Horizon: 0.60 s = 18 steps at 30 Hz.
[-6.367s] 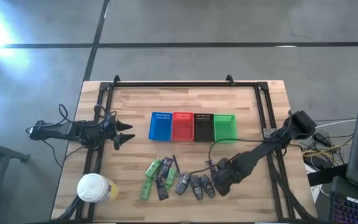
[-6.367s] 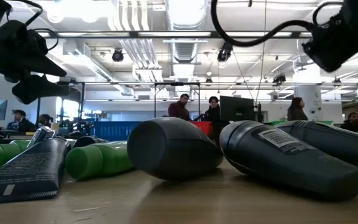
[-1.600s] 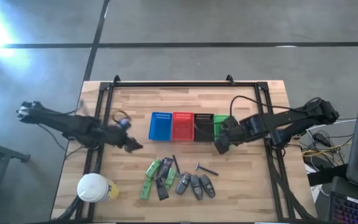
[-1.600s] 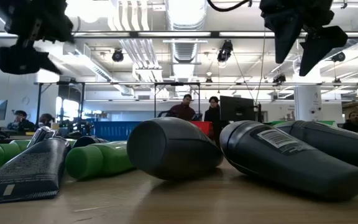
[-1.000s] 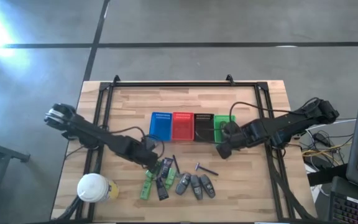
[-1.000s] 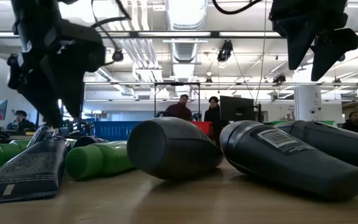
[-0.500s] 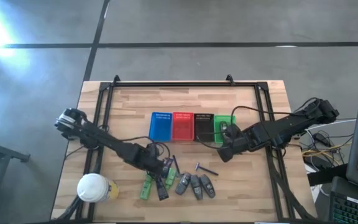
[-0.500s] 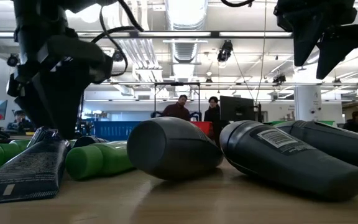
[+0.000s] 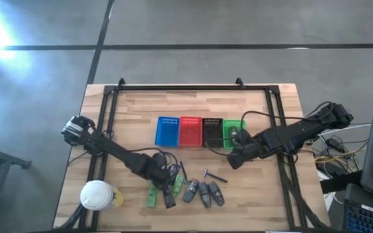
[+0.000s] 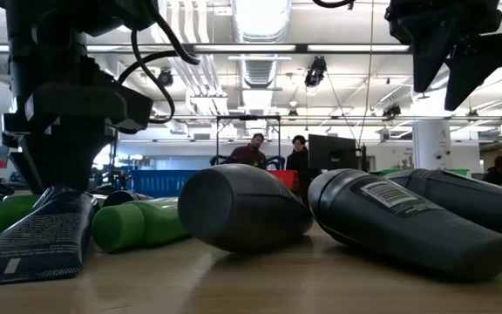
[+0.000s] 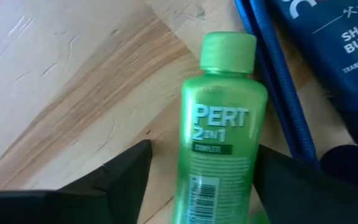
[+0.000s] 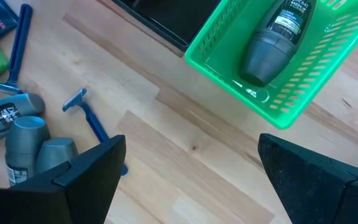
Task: Pick & Place Travel size toiletries
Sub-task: Put the green shampoo into the blue bin
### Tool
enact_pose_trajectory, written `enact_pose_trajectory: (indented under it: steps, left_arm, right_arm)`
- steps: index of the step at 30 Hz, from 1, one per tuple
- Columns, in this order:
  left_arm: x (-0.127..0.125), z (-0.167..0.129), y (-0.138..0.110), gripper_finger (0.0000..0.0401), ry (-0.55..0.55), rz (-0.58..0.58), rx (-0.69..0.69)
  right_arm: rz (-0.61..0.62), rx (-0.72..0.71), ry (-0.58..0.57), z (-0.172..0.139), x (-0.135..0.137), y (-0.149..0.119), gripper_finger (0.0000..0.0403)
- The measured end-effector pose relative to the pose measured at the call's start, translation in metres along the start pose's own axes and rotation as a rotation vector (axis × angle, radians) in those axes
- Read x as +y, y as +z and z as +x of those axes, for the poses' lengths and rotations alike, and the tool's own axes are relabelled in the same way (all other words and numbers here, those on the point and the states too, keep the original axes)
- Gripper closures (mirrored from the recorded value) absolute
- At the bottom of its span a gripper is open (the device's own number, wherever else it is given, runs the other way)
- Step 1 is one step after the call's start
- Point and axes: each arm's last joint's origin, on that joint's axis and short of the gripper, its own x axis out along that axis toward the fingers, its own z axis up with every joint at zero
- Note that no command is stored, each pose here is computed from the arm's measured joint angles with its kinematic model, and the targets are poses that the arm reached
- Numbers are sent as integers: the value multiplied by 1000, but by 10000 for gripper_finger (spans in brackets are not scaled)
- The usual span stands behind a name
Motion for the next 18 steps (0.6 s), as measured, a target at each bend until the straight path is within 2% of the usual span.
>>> enact_pose_trajectory:
  steps: [10,18]
  left_arm:
    - [1,-2,3,237,0,27,-10]
    - [3,-15,5,243,-46,1,-30]
  right_arm:
    - [18,-1,3,0,0,-1,39]
    - [2,-44,5,-2,2,-7,39]
